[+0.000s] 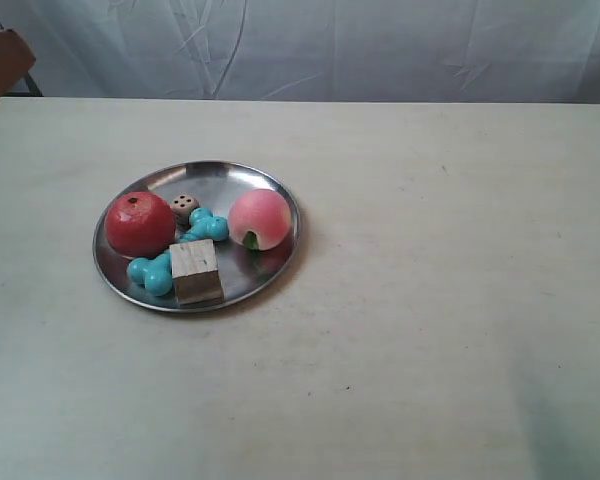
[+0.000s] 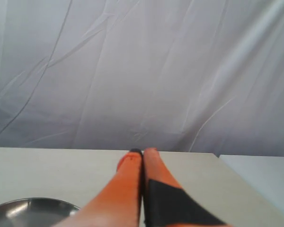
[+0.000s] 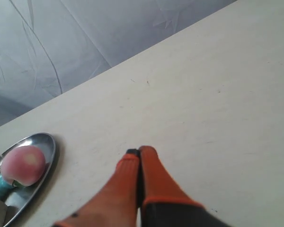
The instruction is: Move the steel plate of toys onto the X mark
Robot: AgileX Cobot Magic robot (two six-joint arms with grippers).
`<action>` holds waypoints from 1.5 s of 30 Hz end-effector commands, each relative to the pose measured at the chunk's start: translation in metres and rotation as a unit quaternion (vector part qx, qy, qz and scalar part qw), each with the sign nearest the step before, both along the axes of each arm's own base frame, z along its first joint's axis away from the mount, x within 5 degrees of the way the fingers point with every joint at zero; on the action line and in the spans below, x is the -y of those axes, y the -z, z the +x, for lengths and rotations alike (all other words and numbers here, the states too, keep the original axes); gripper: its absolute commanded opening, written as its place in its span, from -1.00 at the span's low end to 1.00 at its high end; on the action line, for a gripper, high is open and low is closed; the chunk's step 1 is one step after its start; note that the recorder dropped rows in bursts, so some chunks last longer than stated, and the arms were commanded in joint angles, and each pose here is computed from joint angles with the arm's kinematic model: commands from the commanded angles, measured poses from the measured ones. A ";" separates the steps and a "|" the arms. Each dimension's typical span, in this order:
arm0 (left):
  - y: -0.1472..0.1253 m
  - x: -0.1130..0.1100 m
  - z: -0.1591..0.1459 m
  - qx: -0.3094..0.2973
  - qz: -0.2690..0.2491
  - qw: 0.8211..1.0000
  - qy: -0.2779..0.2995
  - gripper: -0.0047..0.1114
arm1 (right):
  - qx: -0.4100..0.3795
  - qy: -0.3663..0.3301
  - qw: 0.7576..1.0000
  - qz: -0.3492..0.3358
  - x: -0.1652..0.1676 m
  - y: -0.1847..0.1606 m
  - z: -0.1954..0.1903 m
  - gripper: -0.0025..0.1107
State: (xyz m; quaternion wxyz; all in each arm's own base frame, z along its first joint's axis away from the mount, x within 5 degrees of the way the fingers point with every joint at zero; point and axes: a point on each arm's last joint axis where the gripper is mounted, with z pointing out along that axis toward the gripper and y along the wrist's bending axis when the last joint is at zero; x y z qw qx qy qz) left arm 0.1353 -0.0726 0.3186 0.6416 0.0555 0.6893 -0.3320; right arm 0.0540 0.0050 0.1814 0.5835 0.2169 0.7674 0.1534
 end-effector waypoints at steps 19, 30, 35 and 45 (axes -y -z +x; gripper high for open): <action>0.065 -0.069 -0.068 0.060 -0.001 0.963 -0.261 -0.92 | 0.006 0.004 1.000 -0.001 0.001 0.000 0.000 -0.97; 0.111 -0.084 -0.079 -0.028 -0.082 0.931 -0.355 -0.92 | 0.006 0.004 1.000 -0.001 0.001 0.000 0.000 -0.97; 0.127 -0.087 -0.081 -0.126 -0.149 0.904 -0.381 -0.92 | 0.007 0.005 1.000 -0.001 0.001 0.000 0.000 -0.97; 0.126 -0.086 -0.080 -0.126 -0.167 0.904 -0.374 -0.92 | 0.008 0.005 1.000 -0.002 0.001 -0.001 0.000 -0.97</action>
